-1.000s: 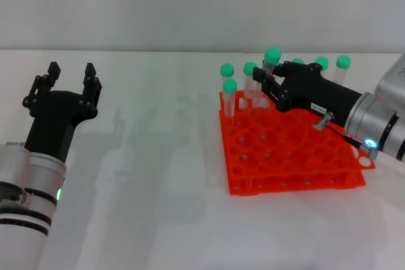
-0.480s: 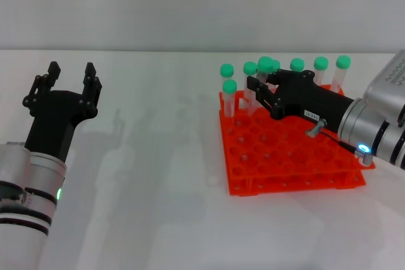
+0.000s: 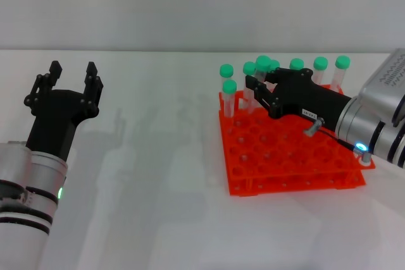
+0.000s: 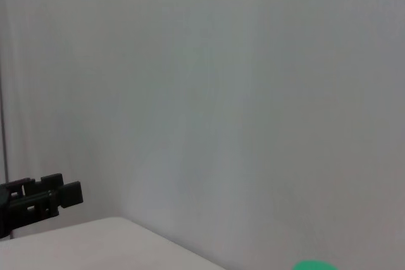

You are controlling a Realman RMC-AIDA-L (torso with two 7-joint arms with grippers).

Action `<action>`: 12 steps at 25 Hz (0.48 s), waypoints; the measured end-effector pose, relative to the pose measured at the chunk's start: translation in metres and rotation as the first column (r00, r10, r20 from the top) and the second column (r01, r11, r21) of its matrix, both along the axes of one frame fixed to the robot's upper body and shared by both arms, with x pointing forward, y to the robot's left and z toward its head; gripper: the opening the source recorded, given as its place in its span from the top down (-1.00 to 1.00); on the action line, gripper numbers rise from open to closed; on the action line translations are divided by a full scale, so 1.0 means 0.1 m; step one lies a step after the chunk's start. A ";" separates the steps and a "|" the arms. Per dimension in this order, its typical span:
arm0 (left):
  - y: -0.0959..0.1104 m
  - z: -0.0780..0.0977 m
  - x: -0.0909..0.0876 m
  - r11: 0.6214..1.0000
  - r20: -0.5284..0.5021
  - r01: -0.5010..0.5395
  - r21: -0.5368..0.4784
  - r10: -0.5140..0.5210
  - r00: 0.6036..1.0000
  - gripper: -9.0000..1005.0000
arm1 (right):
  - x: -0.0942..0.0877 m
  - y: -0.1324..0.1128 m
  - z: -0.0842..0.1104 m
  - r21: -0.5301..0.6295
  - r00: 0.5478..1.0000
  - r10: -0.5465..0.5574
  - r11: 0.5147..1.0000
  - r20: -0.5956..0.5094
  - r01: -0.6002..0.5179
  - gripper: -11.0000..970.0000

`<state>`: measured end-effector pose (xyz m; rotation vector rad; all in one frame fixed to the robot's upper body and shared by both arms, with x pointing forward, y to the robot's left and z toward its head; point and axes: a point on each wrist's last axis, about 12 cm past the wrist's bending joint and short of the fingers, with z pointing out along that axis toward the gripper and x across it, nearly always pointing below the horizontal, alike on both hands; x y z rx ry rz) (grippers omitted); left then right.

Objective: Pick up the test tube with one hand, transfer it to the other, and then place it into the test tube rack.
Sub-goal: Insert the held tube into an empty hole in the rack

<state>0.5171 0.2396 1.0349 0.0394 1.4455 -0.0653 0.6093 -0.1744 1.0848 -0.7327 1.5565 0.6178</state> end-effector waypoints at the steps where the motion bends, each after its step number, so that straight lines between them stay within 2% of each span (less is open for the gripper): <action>1: 0.00 0.00 0.00 1.000 0.000 0.000 0.000 0.000 1.000 -0.21 | 0.00 0.00 0.00 -0.007 1.000 0.003 1.000 0.005 -0.002 0.57; 12: -0.01 0.00 0.00 1.000 -0.002 0.003 -0.003 -0.003 1.000 -0.21 | 0.01 0.04 -0.02 -0.046 1.000 0.008 0.999 0.008 -0.008 0.57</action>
